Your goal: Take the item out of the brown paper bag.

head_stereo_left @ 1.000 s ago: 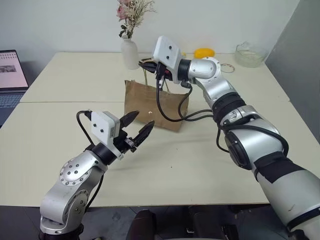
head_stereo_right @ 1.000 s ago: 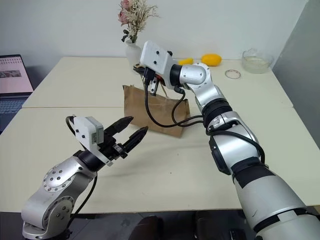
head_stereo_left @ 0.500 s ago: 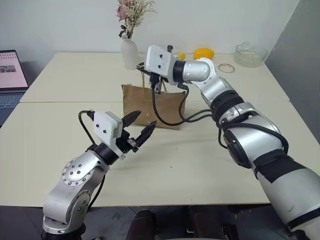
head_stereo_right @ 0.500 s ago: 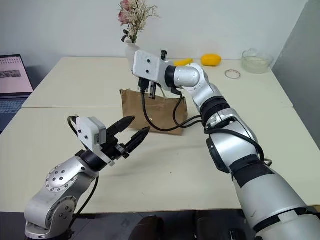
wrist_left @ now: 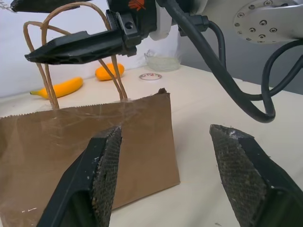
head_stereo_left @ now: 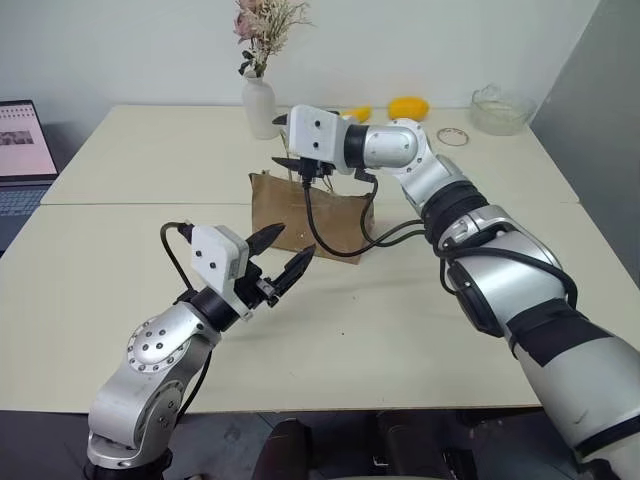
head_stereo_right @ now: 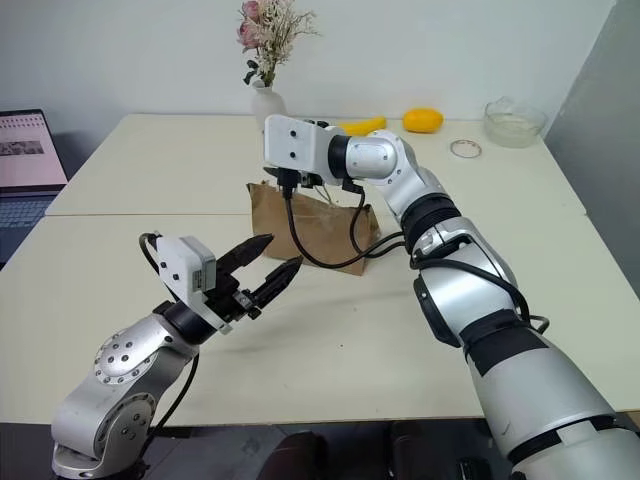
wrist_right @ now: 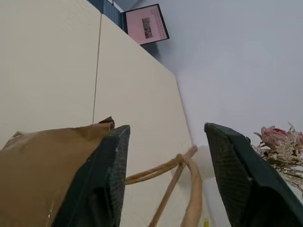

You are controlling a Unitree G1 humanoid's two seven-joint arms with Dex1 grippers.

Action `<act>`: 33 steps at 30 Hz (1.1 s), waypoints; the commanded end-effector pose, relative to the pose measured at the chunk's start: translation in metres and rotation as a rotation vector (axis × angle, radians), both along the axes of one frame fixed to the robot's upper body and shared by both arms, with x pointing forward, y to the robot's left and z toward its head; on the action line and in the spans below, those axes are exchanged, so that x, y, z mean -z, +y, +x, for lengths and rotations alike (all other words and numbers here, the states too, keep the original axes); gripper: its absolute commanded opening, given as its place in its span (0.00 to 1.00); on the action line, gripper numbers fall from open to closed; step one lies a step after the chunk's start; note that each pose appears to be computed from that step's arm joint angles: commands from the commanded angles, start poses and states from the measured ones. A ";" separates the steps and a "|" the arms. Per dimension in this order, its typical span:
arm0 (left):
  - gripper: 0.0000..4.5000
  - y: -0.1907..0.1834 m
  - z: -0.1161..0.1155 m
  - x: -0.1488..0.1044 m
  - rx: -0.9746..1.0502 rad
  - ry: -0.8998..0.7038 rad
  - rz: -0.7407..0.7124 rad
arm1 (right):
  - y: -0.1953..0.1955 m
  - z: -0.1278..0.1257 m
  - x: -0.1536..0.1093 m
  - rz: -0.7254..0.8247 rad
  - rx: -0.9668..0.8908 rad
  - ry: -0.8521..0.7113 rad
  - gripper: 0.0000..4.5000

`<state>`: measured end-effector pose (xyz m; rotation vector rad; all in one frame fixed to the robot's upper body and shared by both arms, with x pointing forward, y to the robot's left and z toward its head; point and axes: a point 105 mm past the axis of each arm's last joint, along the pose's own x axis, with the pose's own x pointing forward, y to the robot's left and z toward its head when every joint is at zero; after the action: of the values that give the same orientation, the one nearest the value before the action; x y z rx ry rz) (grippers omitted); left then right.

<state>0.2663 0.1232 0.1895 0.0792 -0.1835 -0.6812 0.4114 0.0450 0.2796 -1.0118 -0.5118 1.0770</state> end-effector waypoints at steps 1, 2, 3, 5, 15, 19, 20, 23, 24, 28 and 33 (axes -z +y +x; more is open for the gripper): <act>0.69 0.001 -0.009 -0.011 0.032 -0.038 0.023 | -0.021 -0.001 -0.023 0.062 -0.014 -0.005 0.53; 0.69 0.005 -0.009 -0.012 0.035 -0.036 0.033 | -0.030 -0.001 -0.025 0.082 -0.019 0.016 0.53; 0.69 0.007 -0.010 -0.013 0.036 -0.035 0.040 | -0.035 -0.001 -0.026 0.093 -0.024 0.029 0.53; 0.69 0.013 -0.011 -0.012 0.047 -0.020 0.071 | -0.050 -0.005 -0.024 0.125 -0.046 0.068 0.53; 0.69 0.025 -0.015 0.001 0.102 0.077 0.141 | -0.114 -0.055 0.008 0.273 -0.002 0.270 0.53; 0.69 0.040 -0.009 0.007 0.083 0.105 0.195 | -0.117 -0.084 0.056 0.230 0.021 0.424 0.53; 0.69 0.043 -0.007 0.006 0.075 0.101 0.193 | -0.117 -0.086 0.062 0.223 0.036 0.433 0.53; 0.69 0.045 -0.008 -0.001 0.104 0.093 0.216 | -0.111 -0.096 0.087 0.247 0.061 0.548 0.53; 0.69 0.046 -0.008 -0.002 0.108 0.094 0.226 | -0.104 -0.102 0.097 0.261 0.057 0.592 0.53; 0.69 0.052 -0.013 0.003 0.128 0.127 0.266 | -0.085 -0.112 0.127 0.309 0.093 0.739 0.53; 0.69 0.057 -0.026 0.007 0.193 0.183 0.320 | -0.067 -0.110 0.152 0.310 0.153 0.847 0.53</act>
<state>0.2447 0.1794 0.1720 0.2780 0.1208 -0.8803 0.3001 -0.0271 0.1251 -0.2527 0.0971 1.1392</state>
